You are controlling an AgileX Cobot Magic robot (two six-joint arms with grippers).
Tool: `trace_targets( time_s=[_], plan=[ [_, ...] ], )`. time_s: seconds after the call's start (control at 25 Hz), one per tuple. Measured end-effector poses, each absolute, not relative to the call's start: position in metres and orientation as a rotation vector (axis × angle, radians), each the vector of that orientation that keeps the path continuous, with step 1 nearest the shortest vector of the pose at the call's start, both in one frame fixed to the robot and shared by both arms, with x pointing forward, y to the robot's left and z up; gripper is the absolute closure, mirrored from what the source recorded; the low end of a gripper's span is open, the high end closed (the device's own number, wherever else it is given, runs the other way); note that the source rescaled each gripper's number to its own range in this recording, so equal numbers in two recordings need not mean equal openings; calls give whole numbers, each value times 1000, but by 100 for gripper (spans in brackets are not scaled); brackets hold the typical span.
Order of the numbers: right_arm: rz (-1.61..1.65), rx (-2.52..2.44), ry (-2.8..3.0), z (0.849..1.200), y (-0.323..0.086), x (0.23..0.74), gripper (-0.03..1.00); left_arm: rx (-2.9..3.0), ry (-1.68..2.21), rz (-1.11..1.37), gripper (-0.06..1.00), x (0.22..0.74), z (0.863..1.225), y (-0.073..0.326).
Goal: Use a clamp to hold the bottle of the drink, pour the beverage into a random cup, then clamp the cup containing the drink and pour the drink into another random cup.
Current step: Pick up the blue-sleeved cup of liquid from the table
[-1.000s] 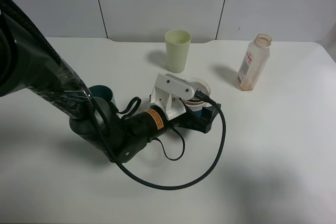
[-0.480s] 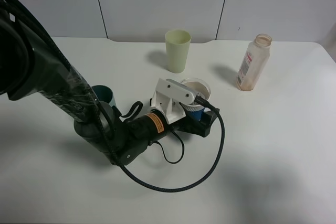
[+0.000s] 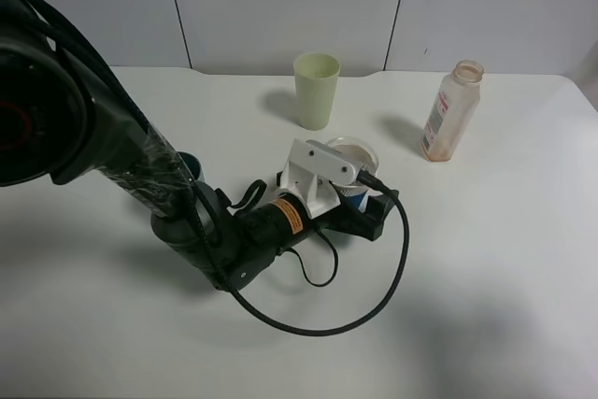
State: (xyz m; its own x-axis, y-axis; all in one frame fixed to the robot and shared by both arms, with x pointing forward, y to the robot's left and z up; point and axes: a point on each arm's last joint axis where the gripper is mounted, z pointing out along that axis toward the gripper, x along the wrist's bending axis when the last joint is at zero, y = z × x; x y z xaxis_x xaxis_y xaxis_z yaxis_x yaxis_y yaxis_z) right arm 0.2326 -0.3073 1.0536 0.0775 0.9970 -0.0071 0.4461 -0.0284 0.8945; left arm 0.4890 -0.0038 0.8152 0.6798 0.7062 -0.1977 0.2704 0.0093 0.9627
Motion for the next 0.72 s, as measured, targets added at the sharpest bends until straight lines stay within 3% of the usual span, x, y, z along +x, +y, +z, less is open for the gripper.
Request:
trace_targets(
  time_s=[0.24, 0.28, 0.4, 0.6, 0.72],
  plan=[
    [903, 1585, 1473, 1054, -307, 233, -3, 1581, 805, 431, -5, 489, 815, -4],
    [903, 1585, 1473, 1054, -307, 233, -3, 1587, 795, 441, -1, 490, 815, -4],
    [903, 1585, 1473, 1054, -307, 233, -3, 1607, 761, 473, 22, 490, 815, -4],
    [903, 1585, 1473, 1054, -307, 233, -3, 1626, 728, 503, 79, 490, 815, -4],
    [903, 1585, 1473, 1054, -307, 233, -3, 1628, 725, 506, 92, 490, 815, -4]
  ],
)
